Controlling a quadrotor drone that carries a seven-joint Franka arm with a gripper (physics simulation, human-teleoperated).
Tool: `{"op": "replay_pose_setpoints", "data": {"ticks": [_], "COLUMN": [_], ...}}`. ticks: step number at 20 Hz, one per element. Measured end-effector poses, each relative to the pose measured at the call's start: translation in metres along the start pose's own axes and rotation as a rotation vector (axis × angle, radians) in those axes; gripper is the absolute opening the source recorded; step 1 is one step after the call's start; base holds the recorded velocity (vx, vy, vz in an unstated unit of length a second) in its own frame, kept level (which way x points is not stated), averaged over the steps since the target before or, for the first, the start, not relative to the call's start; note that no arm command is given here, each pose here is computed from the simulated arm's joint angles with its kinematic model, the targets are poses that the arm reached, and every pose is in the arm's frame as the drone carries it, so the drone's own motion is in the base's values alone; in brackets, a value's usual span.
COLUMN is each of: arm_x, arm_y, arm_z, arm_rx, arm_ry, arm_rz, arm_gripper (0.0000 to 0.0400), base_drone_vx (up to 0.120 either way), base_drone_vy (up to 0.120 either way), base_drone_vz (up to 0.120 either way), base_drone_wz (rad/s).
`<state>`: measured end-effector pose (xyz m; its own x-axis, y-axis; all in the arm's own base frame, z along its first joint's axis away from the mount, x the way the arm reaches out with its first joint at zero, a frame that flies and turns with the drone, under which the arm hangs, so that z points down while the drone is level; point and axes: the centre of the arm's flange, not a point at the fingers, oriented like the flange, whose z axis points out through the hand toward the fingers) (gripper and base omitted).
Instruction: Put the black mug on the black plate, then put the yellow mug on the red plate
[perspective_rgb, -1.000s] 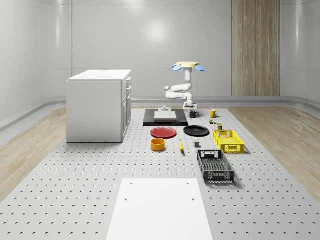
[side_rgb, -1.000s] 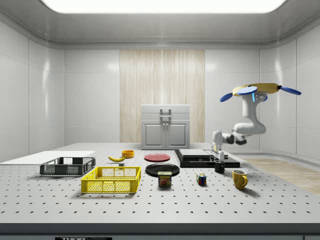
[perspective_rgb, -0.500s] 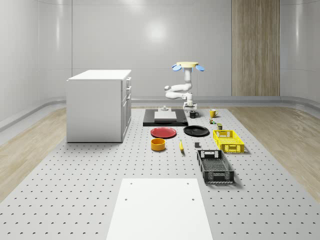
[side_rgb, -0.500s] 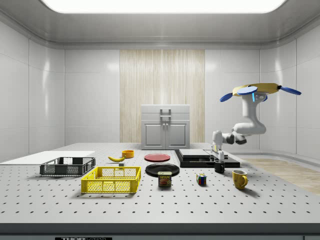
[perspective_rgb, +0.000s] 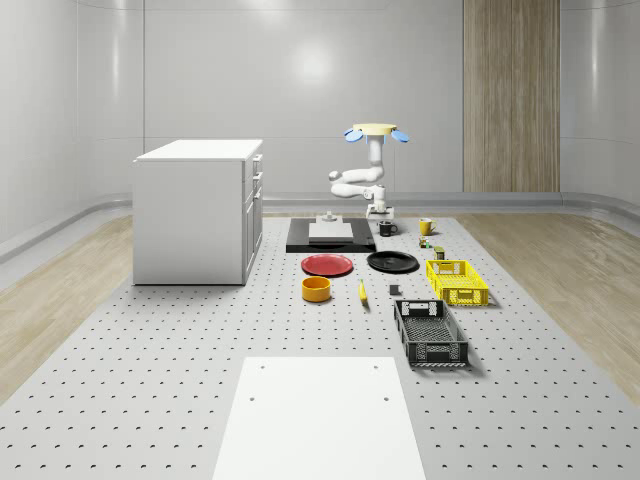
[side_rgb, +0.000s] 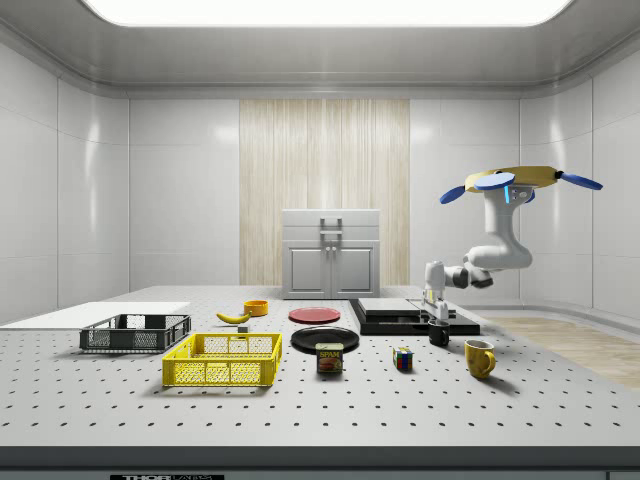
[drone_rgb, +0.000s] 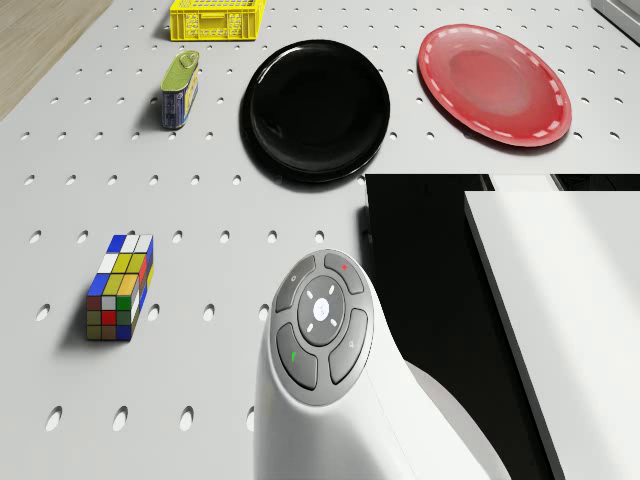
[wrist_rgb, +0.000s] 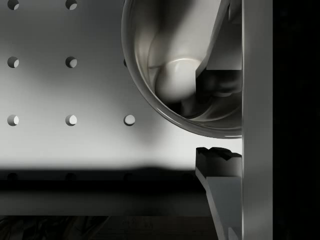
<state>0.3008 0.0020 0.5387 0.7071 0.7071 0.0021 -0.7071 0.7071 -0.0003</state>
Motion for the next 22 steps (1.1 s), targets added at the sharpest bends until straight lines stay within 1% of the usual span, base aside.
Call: {"op": "replay_pose_setpoints", "data": {"ticks": [4,8,11,17,22], "arm_x": [0.000,0.000,0.000,0.000,0.000], "arm_y": [0.000,0.000,0.000,0.000,0.000], "arm_z": [0.000,0.000,-0.007,-0.024,-0.029], "arm_rx": [0.000,0.000,0.000,0.000,0.000], "arm_ry": [0.000,0.000,0.000,0.000,0.000], "arm_rz": [0.000,0.000,0.000,0.000,0.000], "arm_gripper": [0.0120,0.0114,0.0112,0.0110,0.0110], "base_drone_vx": [0.000,0.000,0.000,0.000,0.112], "base_drone_vy": [0.000,0.000,0.000,0.000,0.000], "base_drone_vz": [0.000,0.000,0.000,0.113,0.120], "base_drone_wz": [0.000,0.000,0.000,0.000,0.000]}}
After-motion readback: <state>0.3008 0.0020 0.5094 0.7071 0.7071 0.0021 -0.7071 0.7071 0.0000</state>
